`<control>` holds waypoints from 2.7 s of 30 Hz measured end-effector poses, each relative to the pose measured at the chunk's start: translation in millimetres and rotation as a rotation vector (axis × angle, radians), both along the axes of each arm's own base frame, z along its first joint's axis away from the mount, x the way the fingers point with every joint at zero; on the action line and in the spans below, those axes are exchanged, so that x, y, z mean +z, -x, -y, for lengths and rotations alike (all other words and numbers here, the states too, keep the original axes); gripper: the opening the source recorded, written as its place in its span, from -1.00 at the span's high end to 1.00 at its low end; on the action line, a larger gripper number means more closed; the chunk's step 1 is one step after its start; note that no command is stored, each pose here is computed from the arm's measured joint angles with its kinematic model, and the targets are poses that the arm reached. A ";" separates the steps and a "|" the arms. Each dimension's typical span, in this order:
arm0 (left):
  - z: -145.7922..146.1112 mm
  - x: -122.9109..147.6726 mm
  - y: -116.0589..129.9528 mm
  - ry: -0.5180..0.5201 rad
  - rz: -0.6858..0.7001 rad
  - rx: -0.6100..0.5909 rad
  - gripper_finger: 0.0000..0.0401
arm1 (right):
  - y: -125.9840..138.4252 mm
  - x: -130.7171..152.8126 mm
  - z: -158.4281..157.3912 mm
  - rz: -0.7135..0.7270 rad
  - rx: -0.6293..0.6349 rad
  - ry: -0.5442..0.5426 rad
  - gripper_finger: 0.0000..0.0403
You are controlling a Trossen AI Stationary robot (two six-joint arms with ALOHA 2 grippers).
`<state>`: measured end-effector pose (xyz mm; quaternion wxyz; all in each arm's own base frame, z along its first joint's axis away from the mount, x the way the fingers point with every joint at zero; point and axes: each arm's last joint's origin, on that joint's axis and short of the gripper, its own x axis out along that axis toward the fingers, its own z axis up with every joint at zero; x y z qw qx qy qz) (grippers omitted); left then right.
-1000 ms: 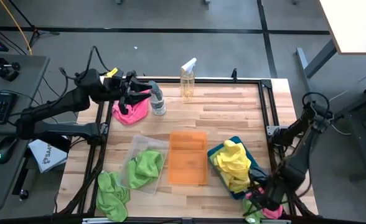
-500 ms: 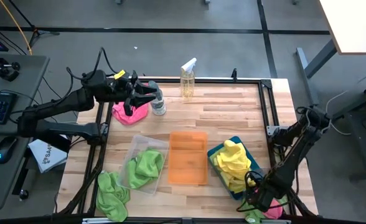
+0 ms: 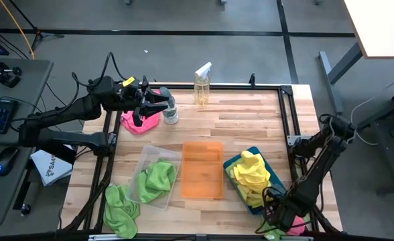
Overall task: Sort microfiber towel by color & place in baskets
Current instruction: Put the bottom pink microfiber cloth into the orange bin
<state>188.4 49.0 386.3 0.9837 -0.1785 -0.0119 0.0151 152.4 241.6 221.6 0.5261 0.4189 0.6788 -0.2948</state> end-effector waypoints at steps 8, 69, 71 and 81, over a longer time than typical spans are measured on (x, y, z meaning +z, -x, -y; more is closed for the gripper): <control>0.0 3.7 0.1 0.010 0.038 -0.001 0.06 | -25.7 121.7 -6.2 0.405 0.188 -0.072 0.96; 18.8 40.3 56.8 0.037 0.310 -0.081 0.06 | -238.2 67.3 121.1 0.472 0.832 0.506 1.00; 19.0 39.7 57.6 0.022 0.303 -0.078 0.06 | -239.2 57.7 120.9 0.482 0.861 0.443 1.00; 18.3 32.9 55.5 0.027 0.232 -0.070 0.06 | -248.7 -3.9 120.7 0.614 0.770 0.301 0.99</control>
